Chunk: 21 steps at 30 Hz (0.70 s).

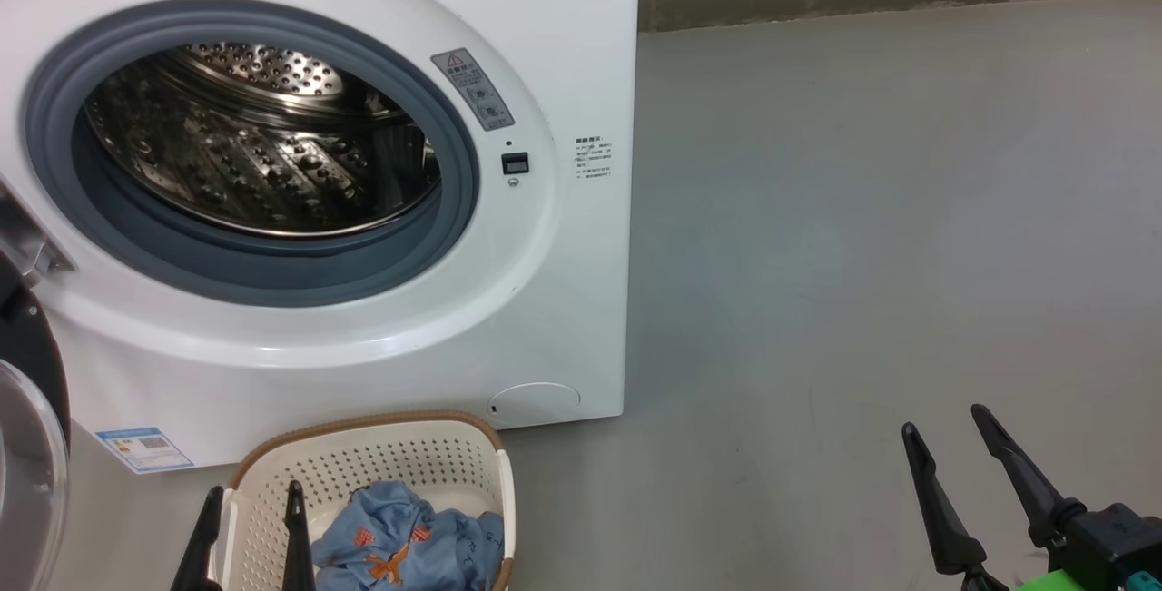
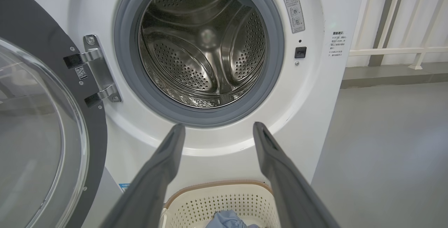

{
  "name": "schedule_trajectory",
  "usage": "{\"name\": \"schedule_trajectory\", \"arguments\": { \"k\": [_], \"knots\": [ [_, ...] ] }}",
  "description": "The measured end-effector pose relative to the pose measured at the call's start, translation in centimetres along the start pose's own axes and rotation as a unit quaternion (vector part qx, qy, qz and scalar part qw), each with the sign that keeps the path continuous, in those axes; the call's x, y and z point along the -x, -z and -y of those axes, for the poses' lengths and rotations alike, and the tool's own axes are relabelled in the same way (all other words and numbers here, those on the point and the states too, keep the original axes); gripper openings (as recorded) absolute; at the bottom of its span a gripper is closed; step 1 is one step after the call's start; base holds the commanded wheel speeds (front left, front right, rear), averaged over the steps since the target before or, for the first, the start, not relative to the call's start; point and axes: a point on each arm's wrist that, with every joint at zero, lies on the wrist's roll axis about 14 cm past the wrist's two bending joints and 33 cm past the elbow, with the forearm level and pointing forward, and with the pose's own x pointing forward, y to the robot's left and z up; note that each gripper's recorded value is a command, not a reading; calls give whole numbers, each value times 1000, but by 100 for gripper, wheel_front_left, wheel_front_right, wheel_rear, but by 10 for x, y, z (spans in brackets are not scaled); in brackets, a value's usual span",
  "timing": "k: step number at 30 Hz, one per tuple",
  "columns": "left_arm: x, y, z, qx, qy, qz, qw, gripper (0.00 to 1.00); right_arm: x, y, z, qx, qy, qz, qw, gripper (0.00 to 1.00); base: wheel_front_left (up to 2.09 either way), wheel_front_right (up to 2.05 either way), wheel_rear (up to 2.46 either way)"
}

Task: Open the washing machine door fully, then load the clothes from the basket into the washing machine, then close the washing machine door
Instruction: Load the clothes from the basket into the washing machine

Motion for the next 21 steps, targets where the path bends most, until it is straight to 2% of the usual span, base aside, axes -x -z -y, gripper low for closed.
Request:
{"name": "schedule_trajectory", "arguments": {
  "k": [3,13,21],
  "knots": [
    [1,3,0,0,0,-5,1000,100,0,1,-1,0,-1,-1,1000,100,0,0,0],
    [-1,52,11,4,27,-91,996,100,-4,9,-2,-3,-6,-13,1000,100,0,0,0],
    [-29,115,32,30,65,-211,975,100,-26,14,3,8,-14,-17,1000,100,0,0,0]
  ]
}}
